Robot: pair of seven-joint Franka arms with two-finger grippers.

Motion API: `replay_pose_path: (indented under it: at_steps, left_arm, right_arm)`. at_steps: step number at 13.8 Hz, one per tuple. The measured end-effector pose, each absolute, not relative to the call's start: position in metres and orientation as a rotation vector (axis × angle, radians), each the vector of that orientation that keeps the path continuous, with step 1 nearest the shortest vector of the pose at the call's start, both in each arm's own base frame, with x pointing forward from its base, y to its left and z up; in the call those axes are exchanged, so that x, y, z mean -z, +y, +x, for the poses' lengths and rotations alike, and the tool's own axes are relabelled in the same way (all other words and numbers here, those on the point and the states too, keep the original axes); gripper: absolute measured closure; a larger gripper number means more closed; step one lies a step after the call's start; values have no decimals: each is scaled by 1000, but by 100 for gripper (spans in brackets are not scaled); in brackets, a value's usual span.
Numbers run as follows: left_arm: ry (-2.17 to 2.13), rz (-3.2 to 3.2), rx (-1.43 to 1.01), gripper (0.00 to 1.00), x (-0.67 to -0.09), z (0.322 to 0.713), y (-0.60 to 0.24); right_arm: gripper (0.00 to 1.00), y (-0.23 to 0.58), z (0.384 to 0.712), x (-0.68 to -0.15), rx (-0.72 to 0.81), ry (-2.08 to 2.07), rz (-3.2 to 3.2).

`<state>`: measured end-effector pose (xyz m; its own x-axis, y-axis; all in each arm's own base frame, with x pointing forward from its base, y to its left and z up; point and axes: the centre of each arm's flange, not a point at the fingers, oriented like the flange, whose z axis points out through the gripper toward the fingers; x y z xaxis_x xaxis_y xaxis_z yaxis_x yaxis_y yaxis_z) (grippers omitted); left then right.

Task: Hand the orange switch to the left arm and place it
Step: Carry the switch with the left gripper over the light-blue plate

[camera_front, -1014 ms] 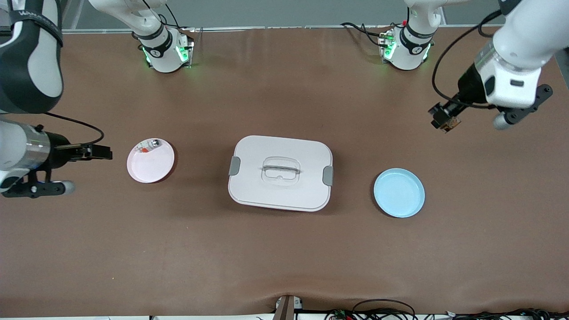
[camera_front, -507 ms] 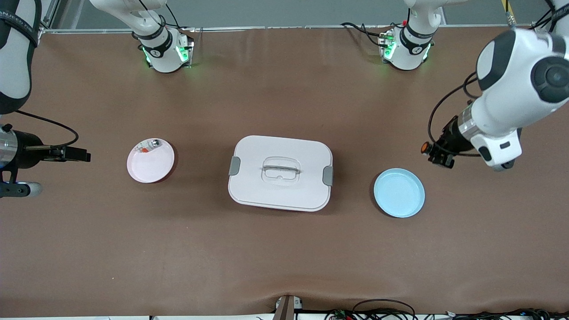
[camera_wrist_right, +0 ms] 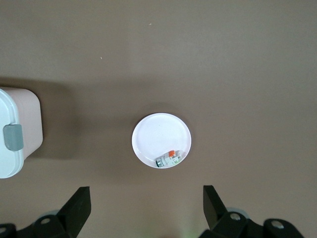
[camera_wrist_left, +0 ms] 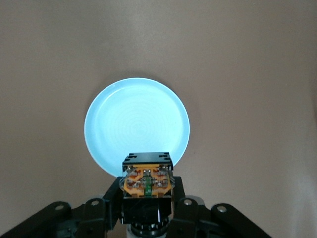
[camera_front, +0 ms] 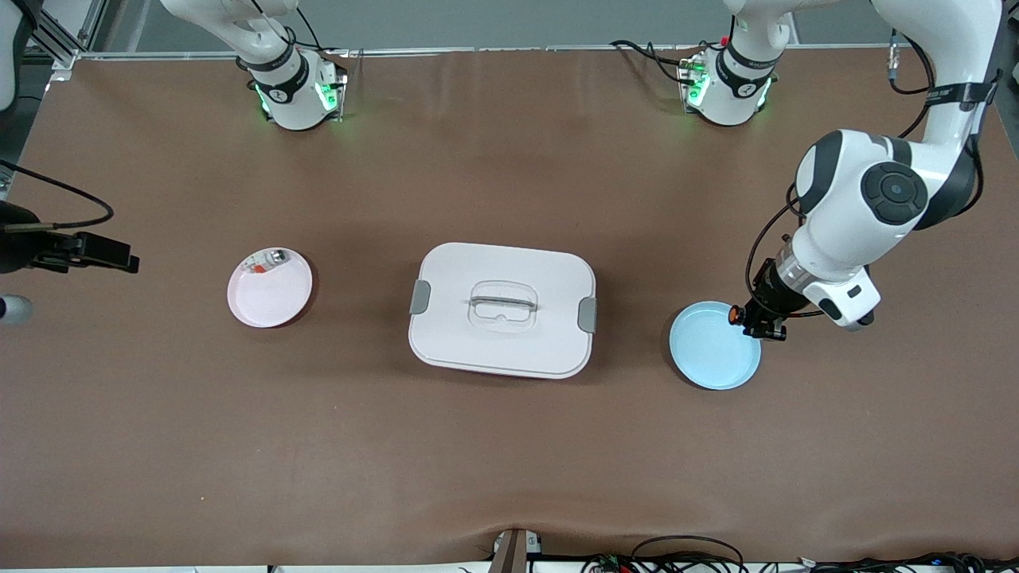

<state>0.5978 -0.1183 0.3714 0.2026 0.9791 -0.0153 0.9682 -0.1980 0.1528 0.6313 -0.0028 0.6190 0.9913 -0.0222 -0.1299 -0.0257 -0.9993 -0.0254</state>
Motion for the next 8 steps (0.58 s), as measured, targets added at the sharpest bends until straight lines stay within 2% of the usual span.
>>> replay_pose_path:
  at_steps: [5, 8]
  left_arm:
    - [1927, 2377, -124, 57, -312, 594, -111]
    - [1962, 2454, -135, 57, -265, 590, -111]
  right_arm:
    - [0, -8, 624, -637, -150, 49, -3113]
    - [0, -18, 609, -645, -223, 73, -3104]
